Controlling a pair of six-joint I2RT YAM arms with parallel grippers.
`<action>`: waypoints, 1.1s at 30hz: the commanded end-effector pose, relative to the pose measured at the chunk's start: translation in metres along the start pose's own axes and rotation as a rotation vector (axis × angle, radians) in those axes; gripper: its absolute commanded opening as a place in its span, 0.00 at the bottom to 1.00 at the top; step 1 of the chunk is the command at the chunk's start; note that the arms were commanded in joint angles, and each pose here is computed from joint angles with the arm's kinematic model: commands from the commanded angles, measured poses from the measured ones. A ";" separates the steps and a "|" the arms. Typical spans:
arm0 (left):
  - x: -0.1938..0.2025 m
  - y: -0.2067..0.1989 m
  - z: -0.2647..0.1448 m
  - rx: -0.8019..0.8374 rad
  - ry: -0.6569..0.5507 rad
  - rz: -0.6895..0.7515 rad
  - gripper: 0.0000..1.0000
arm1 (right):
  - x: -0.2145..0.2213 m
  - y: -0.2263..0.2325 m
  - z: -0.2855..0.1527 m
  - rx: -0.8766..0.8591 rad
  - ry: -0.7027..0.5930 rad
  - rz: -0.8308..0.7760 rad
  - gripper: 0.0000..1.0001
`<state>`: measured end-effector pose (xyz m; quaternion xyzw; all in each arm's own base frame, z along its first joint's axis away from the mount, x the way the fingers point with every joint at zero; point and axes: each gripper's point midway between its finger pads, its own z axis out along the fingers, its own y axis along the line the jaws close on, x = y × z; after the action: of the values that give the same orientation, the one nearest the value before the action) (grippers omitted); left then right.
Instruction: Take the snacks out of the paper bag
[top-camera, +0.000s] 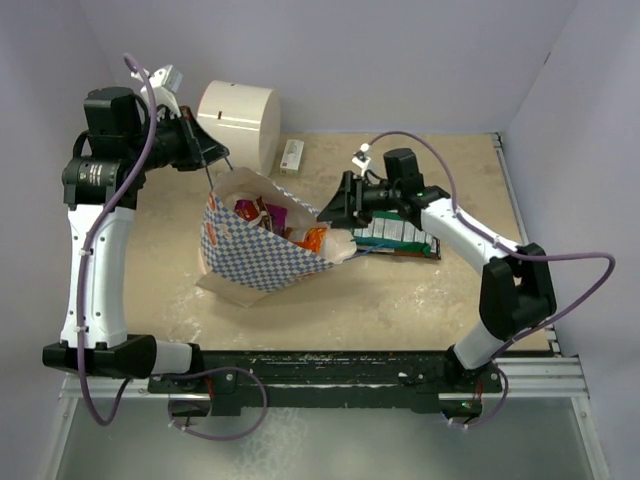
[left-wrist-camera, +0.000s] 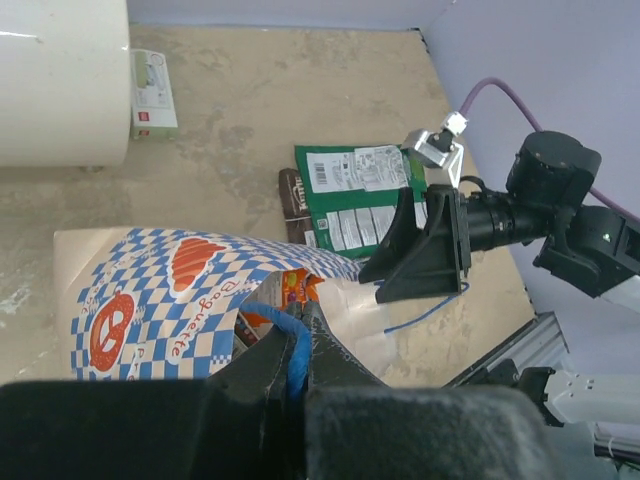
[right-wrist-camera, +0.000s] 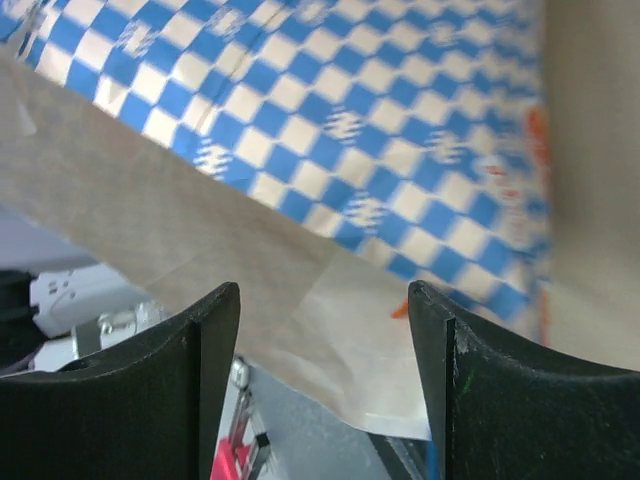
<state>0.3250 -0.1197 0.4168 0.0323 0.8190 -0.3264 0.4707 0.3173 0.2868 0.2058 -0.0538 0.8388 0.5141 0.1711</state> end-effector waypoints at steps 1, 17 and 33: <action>-0.035 -0.016 -0.023 0.003 -0.122 0.132 0.00 | 0.026 0.047 0.019 -0.141 0.087 -0.030 0.70; -0.049 -0.054 -0.012 0.247 -0.152 0.073 0.00 | 0.046 0.082 0.033 -0.144 0.122 -0.112 0.71; -0.028 -0.026 -0.025 0.021 -0.106 -0.131 0.00 | 0.006 -0.069 -0.107 0.756 -0.004 -0.200 0.66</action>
<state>0.3267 -0.1163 0.4169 -0.0264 0.8298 -0.3351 0.4454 0.3132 0.2109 0.2397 -0.0616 0.9121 0.2881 0.2851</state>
